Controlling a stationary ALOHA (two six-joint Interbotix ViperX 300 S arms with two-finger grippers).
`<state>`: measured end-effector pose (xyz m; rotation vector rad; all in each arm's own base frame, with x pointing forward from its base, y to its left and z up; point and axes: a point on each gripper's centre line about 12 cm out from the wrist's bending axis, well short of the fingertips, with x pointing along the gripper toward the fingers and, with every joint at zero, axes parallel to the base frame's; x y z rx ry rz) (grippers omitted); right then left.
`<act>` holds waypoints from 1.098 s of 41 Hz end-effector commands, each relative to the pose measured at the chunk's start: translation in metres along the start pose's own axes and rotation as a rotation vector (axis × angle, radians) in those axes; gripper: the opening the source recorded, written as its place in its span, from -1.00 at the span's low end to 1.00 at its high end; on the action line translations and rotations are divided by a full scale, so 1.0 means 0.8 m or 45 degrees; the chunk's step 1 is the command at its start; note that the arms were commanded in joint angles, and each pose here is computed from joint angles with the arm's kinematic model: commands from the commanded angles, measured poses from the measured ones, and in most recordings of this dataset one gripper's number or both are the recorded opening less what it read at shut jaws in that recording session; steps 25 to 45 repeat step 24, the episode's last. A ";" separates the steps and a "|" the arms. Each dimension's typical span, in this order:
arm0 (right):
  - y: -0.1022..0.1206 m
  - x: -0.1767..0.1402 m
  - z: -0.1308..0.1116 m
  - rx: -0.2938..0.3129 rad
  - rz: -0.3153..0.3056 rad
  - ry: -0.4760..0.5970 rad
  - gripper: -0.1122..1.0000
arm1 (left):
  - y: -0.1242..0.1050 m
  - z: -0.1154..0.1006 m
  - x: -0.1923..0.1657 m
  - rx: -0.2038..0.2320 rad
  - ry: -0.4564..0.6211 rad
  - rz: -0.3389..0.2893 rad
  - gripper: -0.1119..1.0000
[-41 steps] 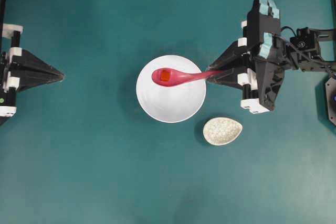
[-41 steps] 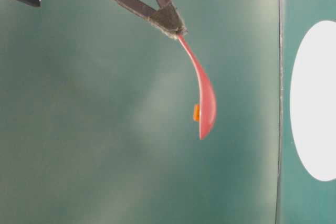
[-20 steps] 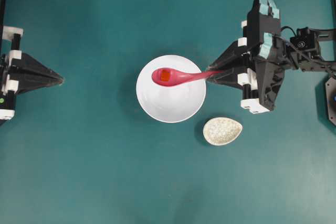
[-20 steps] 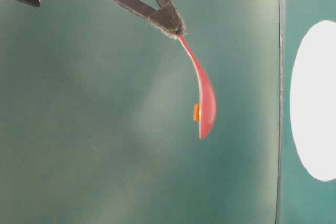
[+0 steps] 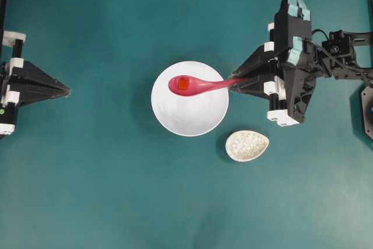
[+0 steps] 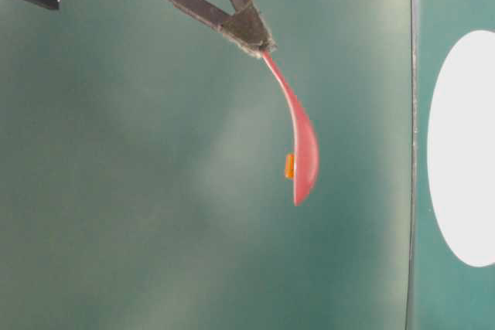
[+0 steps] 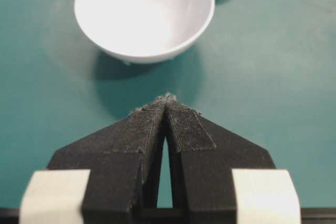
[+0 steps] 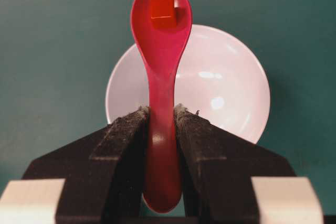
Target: Grip the spoon and scoop the red block from the bowl with right arm.
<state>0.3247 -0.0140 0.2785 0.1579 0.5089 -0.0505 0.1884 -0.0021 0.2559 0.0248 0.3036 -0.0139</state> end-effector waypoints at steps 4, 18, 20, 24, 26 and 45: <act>0.002 -0.009 0.019 0.000 0.006 -0.064 -0.37 | -0.001 0.014 -0.002 0.004 -0.041 -0.004 -0.81; 0.002 -0.010 0.020 0.004 0.007 -0.064 -0.37 | -0.001 0.014 -0.002 0.004 -0.041 -0.004 -0.81; 0.002 -0.009 0.019 0.006 0.007 -0.062 -0.37 | -0.001 0.014 -0.002 0.002 -0.041 -0.004 -0.81; 0.004 -0.009 0.019 0.004 0.010 -0.062 -0.37 | -0.001 0.014 -0.002 0.000 -0.041 -0.004 -0.81; 0.004 -0.009 0.019 0.004 0.010 -0.062 -0.37 | -0.001 0.014 -0.002 0.000 -0.041 -0.004 -0.81; 0.004 -0.009 0.019 0.004 0.010 -0.062 -0.37 | -0.001 0.014 -0.002 0.000 -0.041 -0.004 -0.81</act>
